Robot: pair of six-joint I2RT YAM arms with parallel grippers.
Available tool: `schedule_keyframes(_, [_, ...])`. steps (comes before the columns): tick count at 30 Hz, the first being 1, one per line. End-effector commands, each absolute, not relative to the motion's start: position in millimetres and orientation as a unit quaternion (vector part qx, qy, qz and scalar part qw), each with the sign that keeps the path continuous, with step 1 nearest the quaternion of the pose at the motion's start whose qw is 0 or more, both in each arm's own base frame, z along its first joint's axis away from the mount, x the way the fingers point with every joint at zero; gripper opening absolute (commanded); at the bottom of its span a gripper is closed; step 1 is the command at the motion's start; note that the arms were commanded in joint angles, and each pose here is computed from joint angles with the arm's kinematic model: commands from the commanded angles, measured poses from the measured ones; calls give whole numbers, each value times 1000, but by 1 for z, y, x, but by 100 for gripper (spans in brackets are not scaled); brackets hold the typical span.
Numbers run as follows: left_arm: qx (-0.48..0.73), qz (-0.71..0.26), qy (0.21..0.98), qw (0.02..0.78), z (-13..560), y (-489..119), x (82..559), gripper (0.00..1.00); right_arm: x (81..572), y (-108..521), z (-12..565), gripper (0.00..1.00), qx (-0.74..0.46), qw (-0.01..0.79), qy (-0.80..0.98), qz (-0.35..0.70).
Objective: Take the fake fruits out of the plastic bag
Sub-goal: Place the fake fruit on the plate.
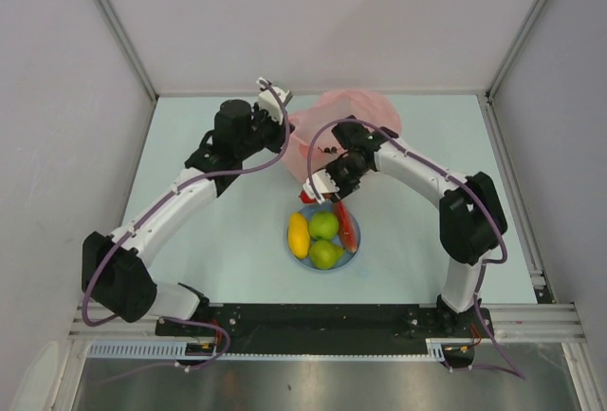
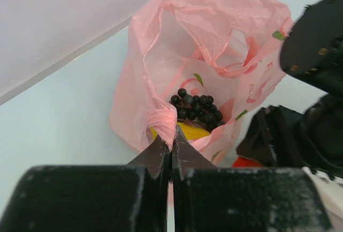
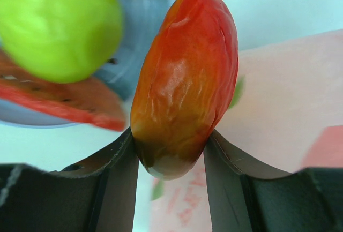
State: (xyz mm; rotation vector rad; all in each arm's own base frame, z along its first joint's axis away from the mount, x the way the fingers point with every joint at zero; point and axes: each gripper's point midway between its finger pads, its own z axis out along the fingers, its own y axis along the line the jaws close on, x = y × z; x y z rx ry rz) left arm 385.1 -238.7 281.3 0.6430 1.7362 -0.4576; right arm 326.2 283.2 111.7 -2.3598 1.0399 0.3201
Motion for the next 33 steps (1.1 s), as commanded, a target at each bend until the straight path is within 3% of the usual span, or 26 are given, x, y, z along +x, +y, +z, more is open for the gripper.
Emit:
schedule_keyframes(1, [262, -210, 725, 601, 301, -234, 376, 0, 348, 308, 127, 25, -895, 281, 336, 82])
schedule_keyframes(11, [258, -212, 724, 604, 300, -227, 369, 0, 371, 302, 96, 25, -923, 240, 299, 32])
schedule_keyframes(33, [242, -216, 731, 600, 296, -219, 374, 0, 358, 295, 65, 29, -947, 222, 231, 39])
